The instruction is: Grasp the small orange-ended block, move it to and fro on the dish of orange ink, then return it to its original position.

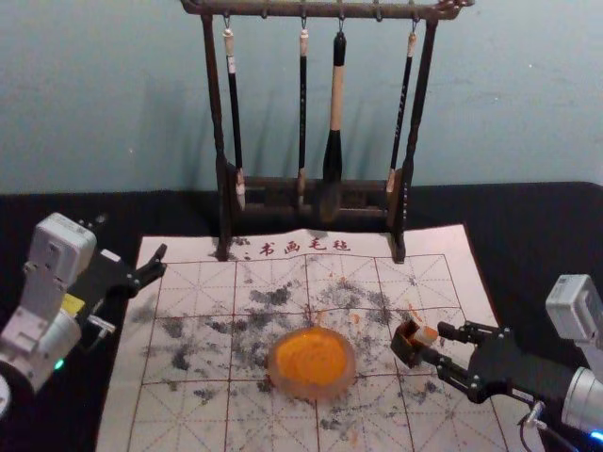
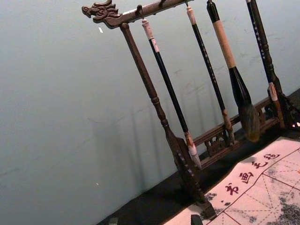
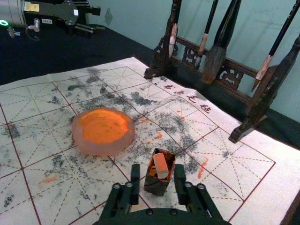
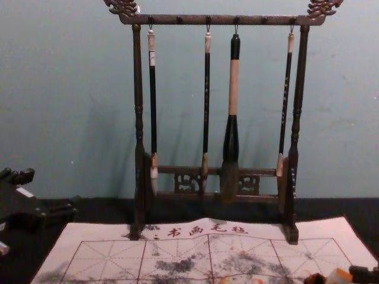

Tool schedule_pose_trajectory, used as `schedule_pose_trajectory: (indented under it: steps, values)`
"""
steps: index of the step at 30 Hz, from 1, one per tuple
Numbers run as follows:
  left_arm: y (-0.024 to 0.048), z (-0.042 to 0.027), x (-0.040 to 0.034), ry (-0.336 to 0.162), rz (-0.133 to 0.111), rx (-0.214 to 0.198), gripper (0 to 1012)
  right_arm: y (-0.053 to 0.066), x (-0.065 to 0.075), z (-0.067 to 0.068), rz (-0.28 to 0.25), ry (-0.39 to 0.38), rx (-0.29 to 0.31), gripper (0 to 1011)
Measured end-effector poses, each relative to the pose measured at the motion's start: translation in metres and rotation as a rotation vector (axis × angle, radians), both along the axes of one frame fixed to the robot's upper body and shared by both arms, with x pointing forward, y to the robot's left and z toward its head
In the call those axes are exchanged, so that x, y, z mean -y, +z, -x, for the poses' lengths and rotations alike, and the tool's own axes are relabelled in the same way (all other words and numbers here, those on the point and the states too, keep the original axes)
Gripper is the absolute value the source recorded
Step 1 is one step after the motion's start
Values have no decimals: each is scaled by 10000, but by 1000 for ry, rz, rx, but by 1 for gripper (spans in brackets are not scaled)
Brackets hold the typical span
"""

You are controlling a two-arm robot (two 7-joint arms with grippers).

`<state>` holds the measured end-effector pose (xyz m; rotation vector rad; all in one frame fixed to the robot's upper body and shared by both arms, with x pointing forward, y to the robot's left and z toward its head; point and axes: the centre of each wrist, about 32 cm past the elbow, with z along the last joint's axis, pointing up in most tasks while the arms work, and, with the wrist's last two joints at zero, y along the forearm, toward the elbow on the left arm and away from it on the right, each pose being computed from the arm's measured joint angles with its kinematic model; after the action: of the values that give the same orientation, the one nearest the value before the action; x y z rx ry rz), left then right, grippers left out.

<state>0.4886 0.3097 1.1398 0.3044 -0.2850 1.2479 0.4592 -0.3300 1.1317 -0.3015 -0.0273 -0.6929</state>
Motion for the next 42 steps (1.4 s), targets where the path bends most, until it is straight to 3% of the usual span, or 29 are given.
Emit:
schedule_pose_trajectory:
  steps: [4,9,12,42]
  values:
    - [0,0,0,0,0,0,1001,0,0,0,0,0,0,278]
    - [0,0,0,0,0,0,1001,0,0,0,0,0,0,188]
    - [0,0,0,0,0,0,1001,0,0,0,0,0,0,79]
    - [0,0,0,0,0,0,1001,34,12,-4,-12,-12,4,65]
